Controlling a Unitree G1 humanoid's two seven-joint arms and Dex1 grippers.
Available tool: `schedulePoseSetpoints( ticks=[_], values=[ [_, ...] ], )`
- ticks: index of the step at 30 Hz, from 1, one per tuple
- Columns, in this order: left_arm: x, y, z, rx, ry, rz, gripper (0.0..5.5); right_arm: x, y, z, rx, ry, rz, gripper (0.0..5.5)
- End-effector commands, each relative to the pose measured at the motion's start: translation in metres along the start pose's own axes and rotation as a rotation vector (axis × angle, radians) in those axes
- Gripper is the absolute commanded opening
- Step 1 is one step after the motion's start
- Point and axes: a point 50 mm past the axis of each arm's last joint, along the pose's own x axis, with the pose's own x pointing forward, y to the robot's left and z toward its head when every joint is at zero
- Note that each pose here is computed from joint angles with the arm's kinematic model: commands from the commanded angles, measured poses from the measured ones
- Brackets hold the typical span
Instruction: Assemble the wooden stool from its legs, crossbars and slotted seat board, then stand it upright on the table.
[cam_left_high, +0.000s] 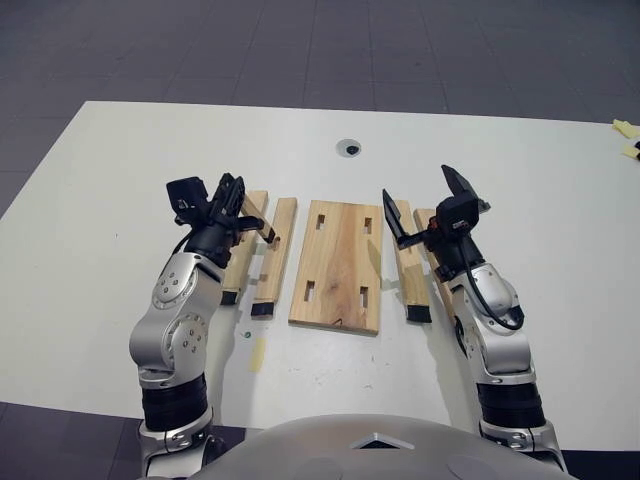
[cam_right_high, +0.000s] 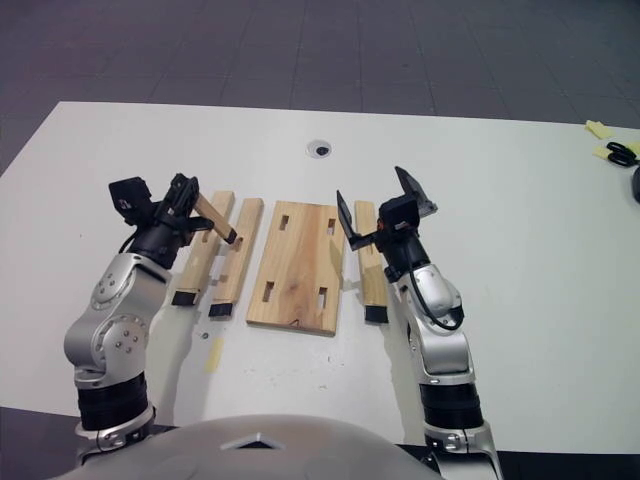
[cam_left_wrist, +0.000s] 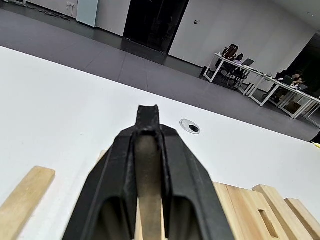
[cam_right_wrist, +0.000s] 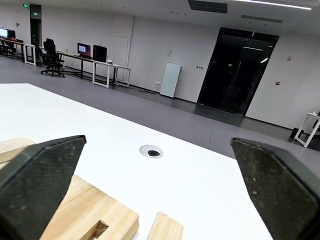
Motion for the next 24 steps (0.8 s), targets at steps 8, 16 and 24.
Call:
schedulePoseSetpoints(
  ticks=[8, 16, 24],
  values=[
    [0.002, 0.003, -0.009, -0.003, 0.02, 0.025, 0.42, 0.0, 0.002, -0.002, 0.003, 0.017, 0.011, 5.4],
    [0.001, 0.003, -0.012, 0.088, 0.018, 0.012, 0.42, -0.001, 0.003, -0.002, 0.004, 0.013, 0.01, 5.4],
    [0.004, -0.001, -0.002, 0.063, -0.026, -0.002, 0.42, -0.001, 0.003, -0.003, 0.005, 0.017, 0.01, 5.4]
  ],
)
